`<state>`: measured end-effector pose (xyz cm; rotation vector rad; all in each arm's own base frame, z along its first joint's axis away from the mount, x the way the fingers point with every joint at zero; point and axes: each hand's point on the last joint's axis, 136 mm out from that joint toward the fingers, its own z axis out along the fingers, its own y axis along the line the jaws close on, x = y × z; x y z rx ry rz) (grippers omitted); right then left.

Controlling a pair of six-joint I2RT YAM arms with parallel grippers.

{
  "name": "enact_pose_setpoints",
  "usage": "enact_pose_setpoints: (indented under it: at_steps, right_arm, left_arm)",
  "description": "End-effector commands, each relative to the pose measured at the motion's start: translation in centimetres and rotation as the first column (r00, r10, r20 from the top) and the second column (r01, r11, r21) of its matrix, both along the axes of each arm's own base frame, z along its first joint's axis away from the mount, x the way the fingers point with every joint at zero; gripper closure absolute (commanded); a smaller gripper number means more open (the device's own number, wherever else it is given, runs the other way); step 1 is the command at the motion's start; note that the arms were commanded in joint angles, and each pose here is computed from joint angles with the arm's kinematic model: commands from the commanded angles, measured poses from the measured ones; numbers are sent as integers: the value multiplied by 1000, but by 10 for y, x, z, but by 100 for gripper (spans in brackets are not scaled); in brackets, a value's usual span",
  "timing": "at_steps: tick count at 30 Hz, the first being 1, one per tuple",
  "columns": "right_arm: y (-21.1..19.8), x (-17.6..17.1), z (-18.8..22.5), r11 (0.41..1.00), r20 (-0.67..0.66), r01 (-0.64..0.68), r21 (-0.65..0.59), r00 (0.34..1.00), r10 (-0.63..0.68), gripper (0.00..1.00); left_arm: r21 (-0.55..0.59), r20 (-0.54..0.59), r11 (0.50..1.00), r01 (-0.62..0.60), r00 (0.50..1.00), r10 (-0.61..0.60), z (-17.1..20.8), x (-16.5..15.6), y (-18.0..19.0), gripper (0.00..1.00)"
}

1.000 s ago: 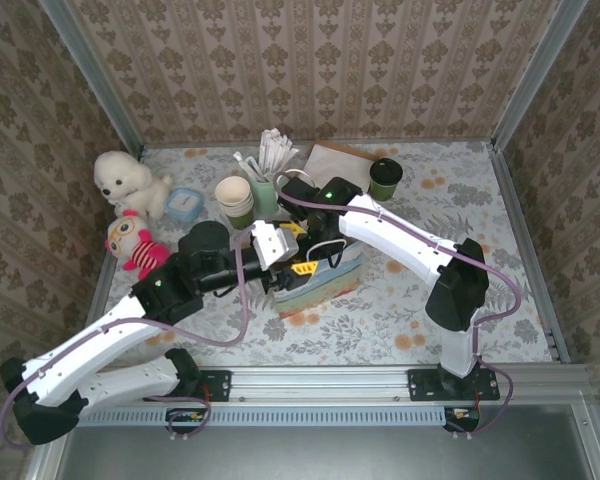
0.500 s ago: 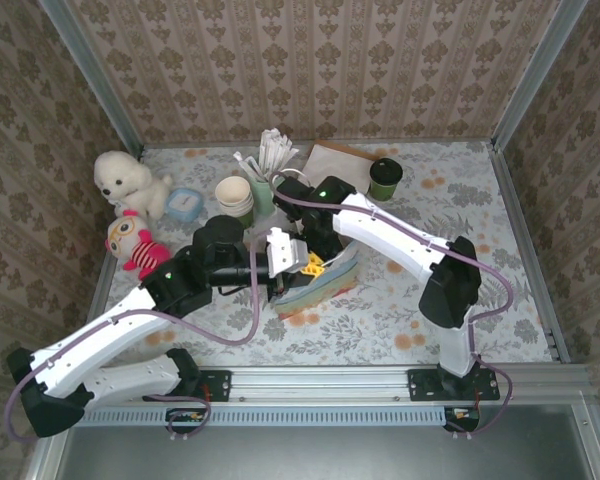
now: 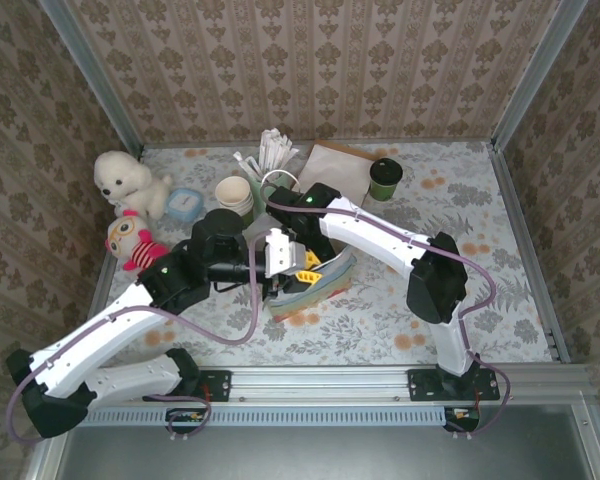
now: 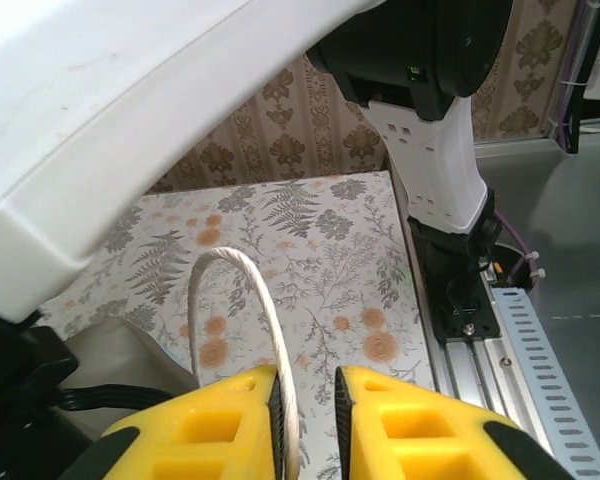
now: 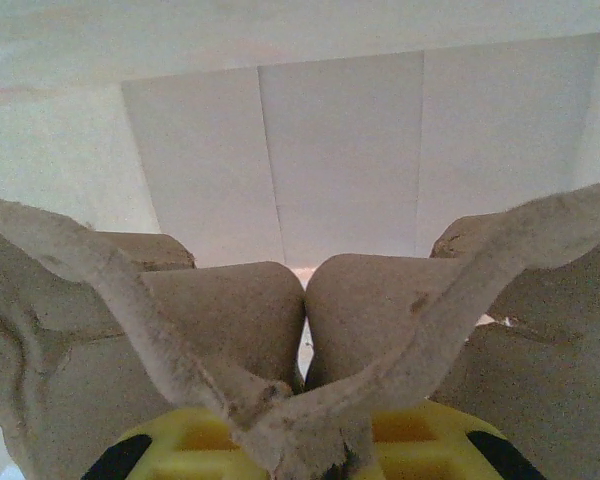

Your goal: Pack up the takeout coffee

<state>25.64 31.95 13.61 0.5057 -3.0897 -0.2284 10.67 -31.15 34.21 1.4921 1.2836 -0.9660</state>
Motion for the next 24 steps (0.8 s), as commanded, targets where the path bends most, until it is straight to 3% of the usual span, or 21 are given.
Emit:
enact_pose_setpoints:
  at_steps: [1, 4, 7, 10, 15, 18, 20, 23, 24]
  right_arm:
    - [2, -4, 1, 1000, 8, -21, 9, 1000, 20, 82]
    - [1, -4, 2, 999, 33, -39, 12, 999, 38, 83]
    - [4, -3, 5, 996, 74, -84, 14, 994, 83, 84]
    - [6, -1, 4, 993, 92, -120, 14, 989, 118, 83]
    - [2, 1, 2, 992, 112, -128, -7, 985, 128, 83]
    - [0, 1, 2, 991, 142, -130, 15, 982, 127, 83]
    - [1, 3, 4, 991, 177, -131, 40, 977, 122, 83]
    - [5, 8, 8, 988, 214, -140, 63, 969, 124, 83]
    - [6, 9, 7, 987, 217, -147, 61, 967, 130, 83]
  left_arm:
    - [-54, -6, 998, 30, 1000, -30, 14, -7, 8, 74]
    - [-85, -22, 996, -29, 999, 27, 21, 2, 16, 63]
    - [-138, -39, 985, -107, 994, 102, 27, 15, 31, 45]
    - [-171, -86, 949, -266, 963, 254, 32, 42, 51, 33]
    - [-186, -216, 792, -582, 810, 545, 35, 100, 88, 2]
    - [-212, -306, 769, -603, 789, 533, 41, 115, 91, 0]
    - [-201, -362, 691, -694, 709, 606, 40, 136, 104, 0]
    - [-103, -488, 457, -883, 445, 751, 29, 181, 146, 0]
    - [-79, -516, 435, -897, 410, 752, 27, 190, 151, 0]
